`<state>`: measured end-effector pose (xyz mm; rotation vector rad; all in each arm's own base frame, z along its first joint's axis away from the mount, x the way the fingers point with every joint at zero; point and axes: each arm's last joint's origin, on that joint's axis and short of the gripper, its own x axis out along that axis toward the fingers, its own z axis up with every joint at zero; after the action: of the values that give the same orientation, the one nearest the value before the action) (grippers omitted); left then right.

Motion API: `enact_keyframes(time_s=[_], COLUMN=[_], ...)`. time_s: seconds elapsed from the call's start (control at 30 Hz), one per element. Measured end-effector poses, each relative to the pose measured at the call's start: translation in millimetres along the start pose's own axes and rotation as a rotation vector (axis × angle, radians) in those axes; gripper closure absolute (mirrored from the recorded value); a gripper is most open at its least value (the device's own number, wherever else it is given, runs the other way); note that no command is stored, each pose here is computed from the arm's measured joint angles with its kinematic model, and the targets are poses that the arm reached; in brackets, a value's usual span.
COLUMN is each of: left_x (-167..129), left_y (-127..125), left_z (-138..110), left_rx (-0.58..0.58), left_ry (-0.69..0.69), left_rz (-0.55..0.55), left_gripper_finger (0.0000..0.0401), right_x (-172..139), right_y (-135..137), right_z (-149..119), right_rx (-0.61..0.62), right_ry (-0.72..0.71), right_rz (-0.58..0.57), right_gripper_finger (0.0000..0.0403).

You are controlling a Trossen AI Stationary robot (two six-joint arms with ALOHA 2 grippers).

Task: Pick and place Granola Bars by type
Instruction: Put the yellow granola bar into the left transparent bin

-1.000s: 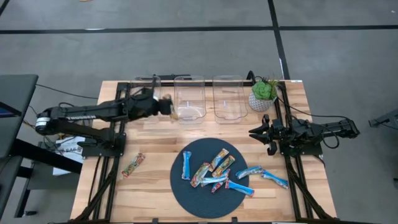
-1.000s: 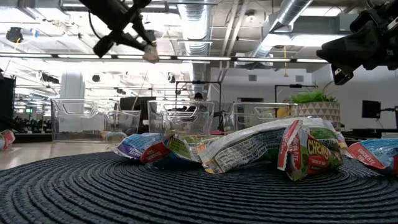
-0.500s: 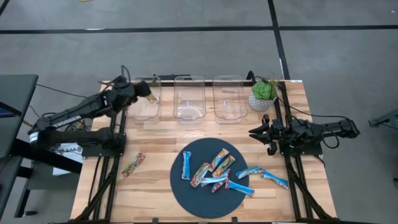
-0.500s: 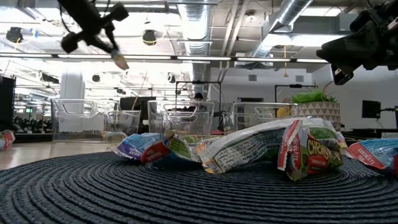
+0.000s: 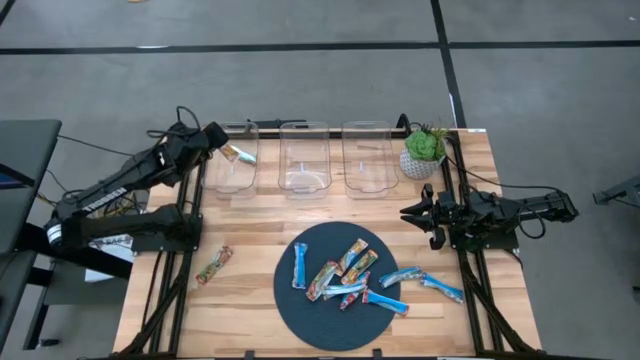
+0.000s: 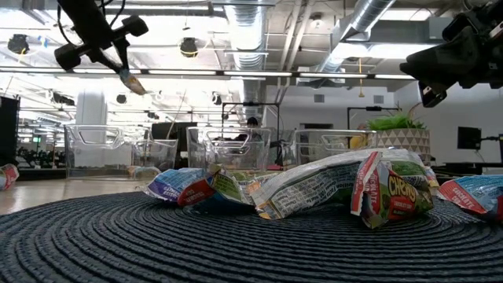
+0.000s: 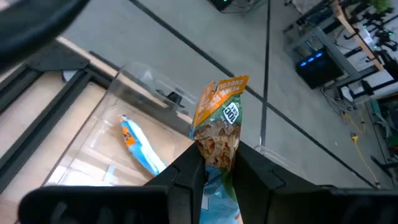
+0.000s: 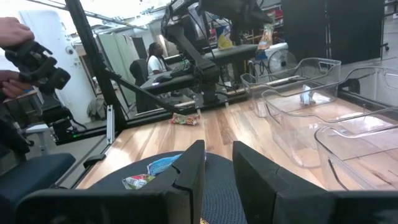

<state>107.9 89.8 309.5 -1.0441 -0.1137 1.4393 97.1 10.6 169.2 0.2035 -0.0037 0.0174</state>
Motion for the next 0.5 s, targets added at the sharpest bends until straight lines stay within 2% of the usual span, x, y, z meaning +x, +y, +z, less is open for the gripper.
enact_keyframes(time_s=[0.2, 0.5], left_x=[18, 51], left_y=[11, 19], left_z=[-9, -17], left_rx=[-0.067, -0.084], left_ry=[0.077, 0.179], left_rz=[0.054, 0.193], left_gripper_finger=[0.0336, 0.0336], right_x=[0, 0], right_y=[0, 0], right_z=[0, 0], right_rx=[0.000, 0.000], right_ry=[0.000, 0.000], right_rz=[0.000, 0.000], right_gripper_finger=[0.0326, 0.0326])
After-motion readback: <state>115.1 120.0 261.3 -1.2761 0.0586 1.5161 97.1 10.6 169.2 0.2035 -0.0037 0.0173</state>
